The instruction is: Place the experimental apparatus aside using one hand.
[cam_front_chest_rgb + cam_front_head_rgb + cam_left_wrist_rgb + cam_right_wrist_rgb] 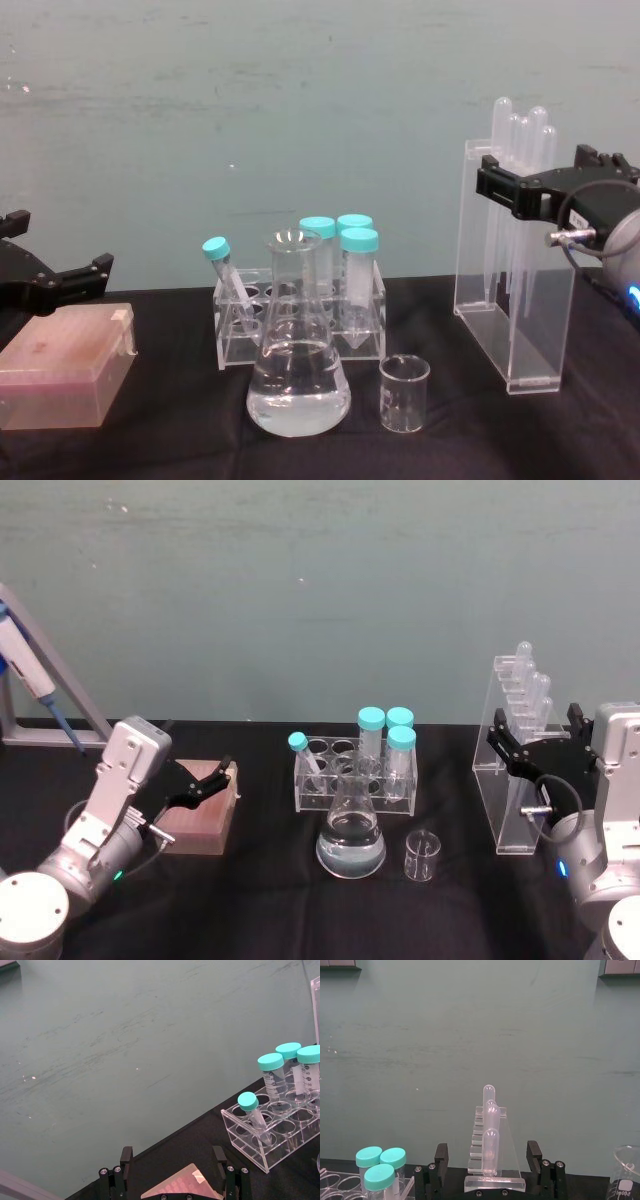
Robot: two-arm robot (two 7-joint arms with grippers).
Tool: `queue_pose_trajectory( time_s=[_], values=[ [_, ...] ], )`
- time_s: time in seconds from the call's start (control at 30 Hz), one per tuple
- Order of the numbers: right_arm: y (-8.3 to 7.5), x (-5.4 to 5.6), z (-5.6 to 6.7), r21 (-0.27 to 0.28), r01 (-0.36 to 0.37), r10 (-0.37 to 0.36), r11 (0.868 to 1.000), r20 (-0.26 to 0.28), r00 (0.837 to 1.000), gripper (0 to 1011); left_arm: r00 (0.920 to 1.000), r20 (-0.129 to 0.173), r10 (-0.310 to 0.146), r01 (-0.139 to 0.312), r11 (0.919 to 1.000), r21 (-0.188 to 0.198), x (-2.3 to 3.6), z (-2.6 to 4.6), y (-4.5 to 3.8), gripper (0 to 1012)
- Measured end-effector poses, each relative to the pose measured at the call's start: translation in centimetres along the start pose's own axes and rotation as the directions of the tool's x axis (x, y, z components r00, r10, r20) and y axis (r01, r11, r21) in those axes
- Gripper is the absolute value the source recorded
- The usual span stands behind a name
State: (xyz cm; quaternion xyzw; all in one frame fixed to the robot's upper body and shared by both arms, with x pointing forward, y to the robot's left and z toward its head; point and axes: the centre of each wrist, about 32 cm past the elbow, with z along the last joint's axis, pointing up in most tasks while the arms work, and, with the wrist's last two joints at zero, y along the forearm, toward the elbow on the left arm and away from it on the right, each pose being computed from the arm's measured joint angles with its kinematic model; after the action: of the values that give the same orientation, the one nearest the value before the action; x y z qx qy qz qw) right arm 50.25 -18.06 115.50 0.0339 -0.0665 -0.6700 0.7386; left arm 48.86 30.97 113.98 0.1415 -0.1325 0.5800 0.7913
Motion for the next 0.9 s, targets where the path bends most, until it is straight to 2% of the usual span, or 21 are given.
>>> queue_pose_trajectory(
  time_s=[0.9],
  values=[
    [0.77,0.32,-0.12,-0.019,0.002,-0.002,1.000,-0.015,1.000,1000,1.0000,0.000,0.000,0.000,1.0000,0.000,0.00,0.00,0.00,1000]
  ],
)
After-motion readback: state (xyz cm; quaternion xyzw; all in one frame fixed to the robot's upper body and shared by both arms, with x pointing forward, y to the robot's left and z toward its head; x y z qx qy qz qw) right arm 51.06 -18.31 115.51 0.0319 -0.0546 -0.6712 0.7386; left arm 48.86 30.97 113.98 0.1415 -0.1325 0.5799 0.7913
